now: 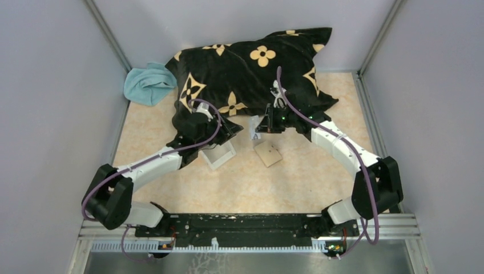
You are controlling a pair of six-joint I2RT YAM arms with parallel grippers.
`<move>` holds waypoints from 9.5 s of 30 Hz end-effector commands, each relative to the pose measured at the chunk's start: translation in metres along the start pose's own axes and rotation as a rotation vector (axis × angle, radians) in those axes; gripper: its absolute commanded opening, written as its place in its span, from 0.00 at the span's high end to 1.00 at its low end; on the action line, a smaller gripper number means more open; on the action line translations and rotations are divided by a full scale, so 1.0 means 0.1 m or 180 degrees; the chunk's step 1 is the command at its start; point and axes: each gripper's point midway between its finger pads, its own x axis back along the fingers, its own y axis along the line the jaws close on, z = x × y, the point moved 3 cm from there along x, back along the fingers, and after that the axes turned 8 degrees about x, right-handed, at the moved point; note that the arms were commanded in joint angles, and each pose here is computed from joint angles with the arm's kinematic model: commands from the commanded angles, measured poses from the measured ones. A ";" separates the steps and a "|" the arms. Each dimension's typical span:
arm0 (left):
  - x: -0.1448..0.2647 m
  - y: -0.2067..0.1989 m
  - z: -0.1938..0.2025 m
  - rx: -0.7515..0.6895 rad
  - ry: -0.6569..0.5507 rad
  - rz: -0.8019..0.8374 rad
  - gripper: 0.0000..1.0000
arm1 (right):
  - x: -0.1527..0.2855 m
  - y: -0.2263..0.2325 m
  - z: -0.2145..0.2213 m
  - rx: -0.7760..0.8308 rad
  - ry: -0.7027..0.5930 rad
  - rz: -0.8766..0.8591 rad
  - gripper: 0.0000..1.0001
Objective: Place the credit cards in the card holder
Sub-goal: Pick up the credit card from the storage box, then insert the credit card into the card holder.
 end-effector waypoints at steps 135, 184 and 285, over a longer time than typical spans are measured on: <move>-0.65 1.81 0.94 -0.1200 0.1379 -0.2361 0.71 | 0.18 -1.26 0.62 -0.0162 0.0976 0.1476 1.00; -0.55 1.93 0.99 -0.1165 0.1442 -0.2423 0.73 | 0.17 -1.30 0.66 -0.0380 0.0865 0.1313 1.00; -0.45 1.69 1.57 -0.1254 0.2317 -0.1936 0.69 | 0.05 -1.08 1.24 0.0118 0.1325 0.1800 1.00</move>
